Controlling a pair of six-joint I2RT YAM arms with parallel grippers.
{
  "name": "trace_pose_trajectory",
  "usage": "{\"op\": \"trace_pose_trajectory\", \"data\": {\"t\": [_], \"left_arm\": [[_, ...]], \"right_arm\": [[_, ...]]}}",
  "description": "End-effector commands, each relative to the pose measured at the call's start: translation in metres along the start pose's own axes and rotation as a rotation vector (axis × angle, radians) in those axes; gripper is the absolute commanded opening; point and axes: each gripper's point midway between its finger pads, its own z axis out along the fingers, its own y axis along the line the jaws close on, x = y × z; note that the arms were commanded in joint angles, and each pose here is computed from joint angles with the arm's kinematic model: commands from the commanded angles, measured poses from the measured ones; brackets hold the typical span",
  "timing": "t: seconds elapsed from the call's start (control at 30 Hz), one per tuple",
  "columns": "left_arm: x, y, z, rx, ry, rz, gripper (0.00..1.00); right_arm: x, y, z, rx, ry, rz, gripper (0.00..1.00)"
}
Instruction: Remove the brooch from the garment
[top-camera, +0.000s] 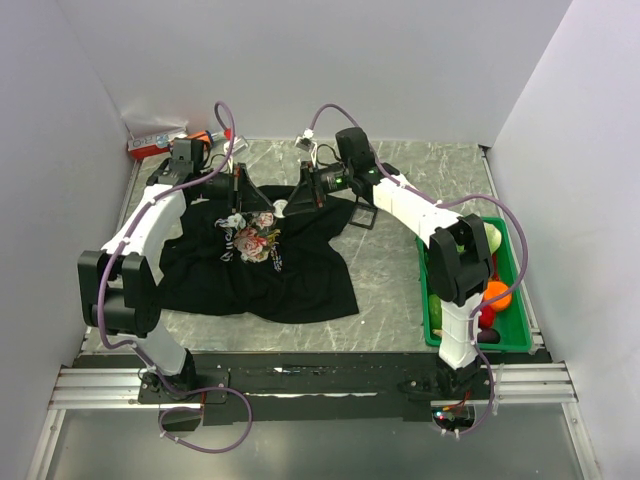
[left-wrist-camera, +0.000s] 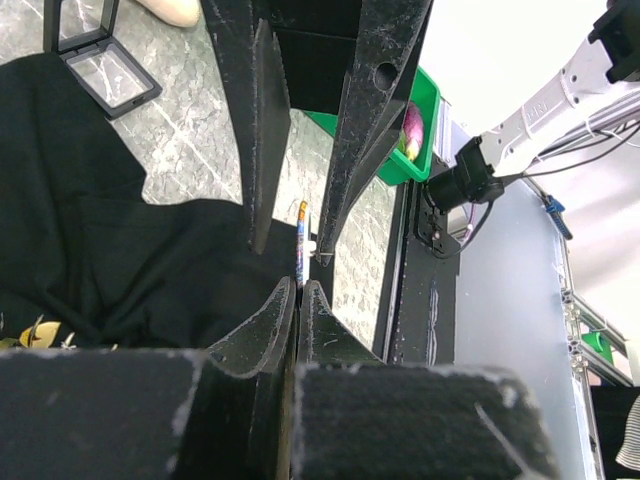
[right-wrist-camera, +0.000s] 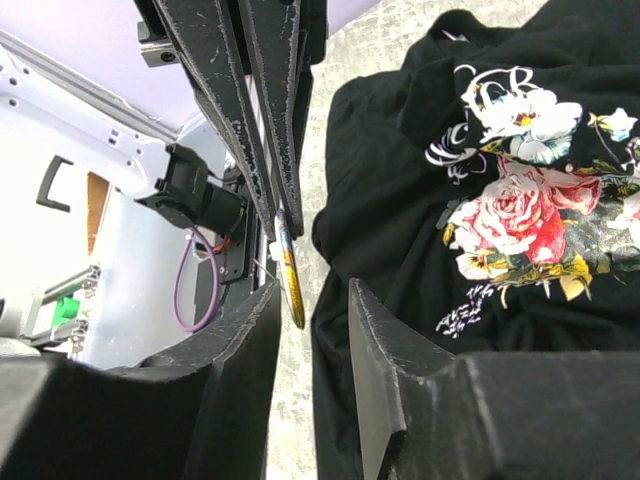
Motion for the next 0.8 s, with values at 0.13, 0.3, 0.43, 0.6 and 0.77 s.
{"op": "trace_pose_trajectory", "data": {"t": [0.13, 0.3, 0.43, 0.6, 0.77], "left_arm": [[-0.019, -0.014, 0.0, 0.058, -0.023, 0.073, 0.01], [-0.018, -0.016, 0.003, 0.061, -0.012, 0.085, 0.01], [-0.018, -0.016, 0.005, 0.062, -0.009, 0.095, 0.01], [-0.016, -0.016, 0.006, 0.067, -0.002, 0.093, 0.01], [-0.015, -0.017, 0.011, 0.072, 0.018, 0.113, 0.01]], "right_arm": [[-0.022, 0.006, -0.005, -0.007, -0.038, -0.069, 0.38], [-0.02, 0.0, -0.004, 0.025, -0.04, -0.037, 0.37], [-0.017, -0.004, -0.004, 0.052, -0.038, -0.011, 0.36], [-0.019, -0.01, -0.005, 0.089, -0.044, 0.009, 0.36], [-0.016, -0.018, -0.004, 0.131, -0.04, 0.047, 0.36]]}}
